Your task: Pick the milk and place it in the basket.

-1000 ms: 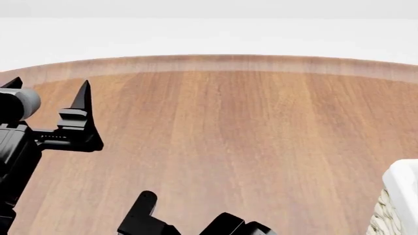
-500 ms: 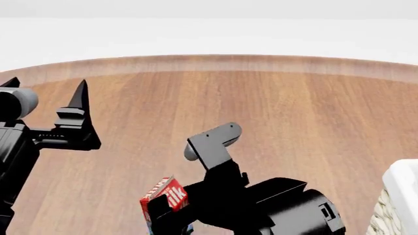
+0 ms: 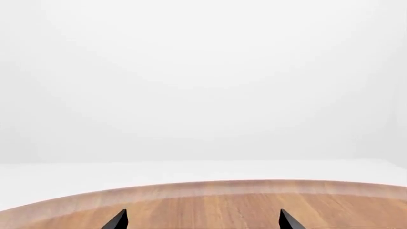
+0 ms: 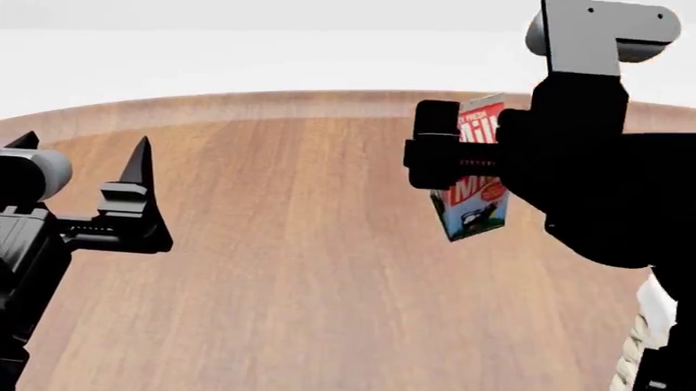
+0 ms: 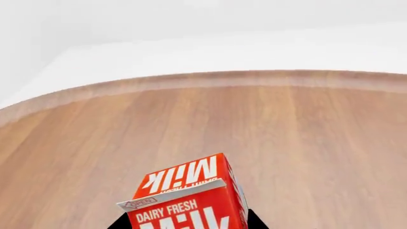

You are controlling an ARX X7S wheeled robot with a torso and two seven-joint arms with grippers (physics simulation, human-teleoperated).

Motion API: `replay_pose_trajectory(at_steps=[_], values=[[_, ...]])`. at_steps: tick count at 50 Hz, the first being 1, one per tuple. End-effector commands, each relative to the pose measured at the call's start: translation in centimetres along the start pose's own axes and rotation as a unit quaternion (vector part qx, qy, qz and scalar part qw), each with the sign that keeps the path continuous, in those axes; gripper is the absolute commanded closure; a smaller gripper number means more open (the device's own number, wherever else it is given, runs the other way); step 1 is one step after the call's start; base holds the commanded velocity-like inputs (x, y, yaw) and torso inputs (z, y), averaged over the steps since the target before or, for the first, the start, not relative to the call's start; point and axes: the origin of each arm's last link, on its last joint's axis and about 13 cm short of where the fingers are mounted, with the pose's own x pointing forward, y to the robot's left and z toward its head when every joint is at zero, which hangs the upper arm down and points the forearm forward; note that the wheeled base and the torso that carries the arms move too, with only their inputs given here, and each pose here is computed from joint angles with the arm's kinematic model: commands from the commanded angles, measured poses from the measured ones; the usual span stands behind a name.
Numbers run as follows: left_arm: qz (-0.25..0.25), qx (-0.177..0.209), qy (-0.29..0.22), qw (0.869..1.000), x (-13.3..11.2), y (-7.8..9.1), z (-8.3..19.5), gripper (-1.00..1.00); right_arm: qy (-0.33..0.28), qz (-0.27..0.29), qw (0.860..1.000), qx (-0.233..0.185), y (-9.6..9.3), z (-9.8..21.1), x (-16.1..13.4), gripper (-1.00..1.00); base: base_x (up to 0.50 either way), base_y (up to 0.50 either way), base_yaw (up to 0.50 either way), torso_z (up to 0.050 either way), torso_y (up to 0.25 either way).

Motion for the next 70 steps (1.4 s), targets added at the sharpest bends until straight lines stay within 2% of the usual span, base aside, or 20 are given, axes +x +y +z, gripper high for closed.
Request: replay_pose_trajectory(at_steps=[1, 4, 5, 10, 20, 25, 34, 51, 70], values=[[0.000, 0.000, 0.001, 1.000, 0.1, 0.0, -0.1, -1.00, -0.070, -0.099, 0.992, 0.032, -2.4, 4.4, -5.6, 1.00, 0.00, 0.00, 0.00, 0.000, 0.000], [0.000, 0.000, 0.001, 1.000, 0.1, 0.0, -0.1, -1.00, -0.072, -0.107, 0.991, 0.042, -2.7, 4.4, -6.1, 1.00, 0.00, 0.00, 0.00, 0.000, 0.003], [0.001, 0.001, 0.002, 1.000, 0.2, 0.1, -0.2, -1.00, -0.081, -0.138, 0.985, 0.057, -4.0, 4.3, -7.2, 1.00, 0.00, 0.00, 0.00, 0.000, 0.000], [0.000, 0.001, 0.003, 1.000, 0.2, 0.0, -0.2, -1.00, -0.084, -0.171, 0.979, 0.076, -5.3, 3.7, -8.5, 1.00, 0.00, 0.00, 0.00, 0.000, 0.000], [0.001, 0.002, 0.004, 1.000, 0.2, 0.1, -0.4, -1.00, -0.090, -0.226, 0.963, 0.114, -7.4, 2.3, -10.2, 1.00, 0.00, 0.00, 0.00, 0.000, 0.001], [0.000, 0.003, 0.005, 1.000, 0.2, 0.0, -0.5, -1.00, -0.088, -0.261, 0.954, 0.118, -8.3, 1.8, -10.8, 1.00, 0.00, 0.00, 0.00, 0.000, 0.002], [0.000, 0.004, 0.007, 1.000, 0.2, 0.0, -0.7, -1.00, -0.083, -0.292, 0.943, 0.137, -9.5, 0.5, -11.4, 1.00, 0.00, 0.00, 0.00, 0.000, 0.001], [0.001, 0.006, 0.008, 1.000, 0.2, 0.1, -0.8, -1.00, -0.082, -0.331, 0.922, 0.182, -11.2, -1.9, -12.0, 1.00, 0.00, 0.00, 0.00, 0.000, 0.001], [0.000, 0.008, 0.008, 1.000, 0.2, 0.0, -0.9, -1.00, -0.069, -0.329, 0.921, 0.196, -12.3, -4.2, -11.1, 1.00, 0.00, 0.00, 0.00, 0.001, 0.001]])
